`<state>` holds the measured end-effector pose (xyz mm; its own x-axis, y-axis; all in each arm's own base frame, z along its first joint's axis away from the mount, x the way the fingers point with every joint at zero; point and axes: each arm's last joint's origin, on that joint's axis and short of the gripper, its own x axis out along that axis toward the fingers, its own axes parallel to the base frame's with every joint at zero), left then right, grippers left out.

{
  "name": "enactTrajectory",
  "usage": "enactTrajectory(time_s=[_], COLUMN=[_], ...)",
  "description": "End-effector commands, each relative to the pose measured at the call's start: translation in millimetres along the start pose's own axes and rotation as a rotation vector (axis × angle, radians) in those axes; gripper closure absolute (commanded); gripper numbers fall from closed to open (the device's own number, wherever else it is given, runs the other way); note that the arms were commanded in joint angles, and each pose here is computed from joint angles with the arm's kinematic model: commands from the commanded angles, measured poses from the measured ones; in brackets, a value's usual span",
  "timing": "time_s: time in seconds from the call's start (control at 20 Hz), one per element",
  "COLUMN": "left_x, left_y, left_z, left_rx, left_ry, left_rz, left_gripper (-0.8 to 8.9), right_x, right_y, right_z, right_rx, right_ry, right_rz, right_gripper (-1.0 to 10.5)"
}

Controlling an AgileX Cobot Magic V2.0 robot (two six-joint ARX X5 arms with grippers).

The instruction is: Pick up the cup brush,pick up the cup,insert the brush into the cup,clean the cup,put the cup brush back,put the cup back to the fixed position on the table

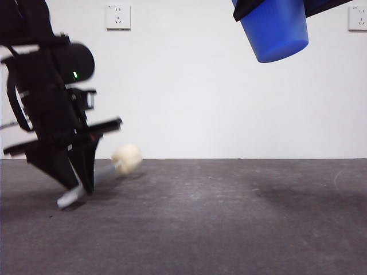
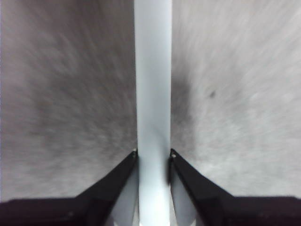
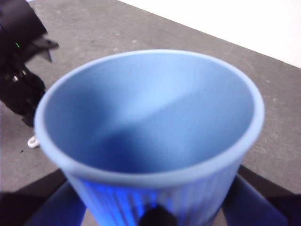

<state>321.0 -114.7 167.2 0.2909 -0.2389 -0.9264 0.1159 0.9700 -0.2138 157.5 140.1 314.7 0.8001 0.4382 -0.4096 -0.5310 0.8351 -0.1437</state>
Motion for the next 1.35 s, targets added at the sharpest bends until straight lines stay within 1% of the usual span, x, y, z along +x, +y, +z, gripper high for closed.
enactTrajectory(time_s=[0.05,0.15,0.2,0.3,0.35,0.5,0.55,0.65,0.75,0.95,1.1,1.2,1.35], left_x=[6.7,6.9,6.8,6.8,6.2,3.9,0.3,-12.0,-30.5,-87.3,-141.2,-173.1,-207.0], left_y=[-2.8,-4.1,-4.1,-3.9,-4.0,-6.4,-6.8,-8.7,-11.4,-16.5,-21.4,-23.0,-21.2], left_z=[-0.4,0.8,0.7,-0.3,-0.7,-1.5,-1.5,-0.4,0.3,-9.3,-24.8,-37.3,-58.4], left_rx=[-0.008,-0.012,-0.028,-0.031,-0.031,-0.03,-0.026,-0.016,0.008,0.089,0.131,0.16,0.179], left_ry=[-0.002,-0.023,-0.021,-0.009,-0.005,0.017,0.01,-0.024,-0.074,-0.177,-0.295,-0.384,-0.469], left_rz=[-0.003,0.014,0.012,0.013,0.008,-0.066,-0.067,-0.076,-0.092,-0.129,-0.243,-0.301,-0.322], left_gripper=[8.22,8.12,7.55,4.57,3.75,3.71,3.71,3.71,3.71,3.73,3.73,3.74,3.74], right_x=[-0.7,-0.6,-0.6,-0.6,-0.6,4.0,7.1,17.5,34.7,78.9,114.0,137.6,164.0], right_y=[-0.1,-0.1,0.0,0.6,0.6,-0.2,-1.0,-2.9,-10.9,-42.9,-64.6,-67.7,-67.7], right_z=[1.8,1.7,1.7,1.8,2.1,4.5,4.5,2.4,0.1,-12.8,-34.4,-48.6,-65.8], right_rx=[0.015,0.015,0.015,0.019,0.019,0.027,0.029,0.026,0.048,0.121,0.167,0.177,0.174], right_ry=[-0.012,-0.011,-0.011,-0.013,-0.016,-0.038,-0.037,-0.016,-0.009,0.013,0.068,0.089,0.098], right_rz=[0.001,0.002,0.005,0.027,0.026,0.019,0.013,0.013,0.034,0.045,0.072,0.09,0.101], right_gripper=[9.6,9.6,9.6,9.6,9.6,9.6,9.6,9.6,9.6,9.6,9.6,9.6,9.6])
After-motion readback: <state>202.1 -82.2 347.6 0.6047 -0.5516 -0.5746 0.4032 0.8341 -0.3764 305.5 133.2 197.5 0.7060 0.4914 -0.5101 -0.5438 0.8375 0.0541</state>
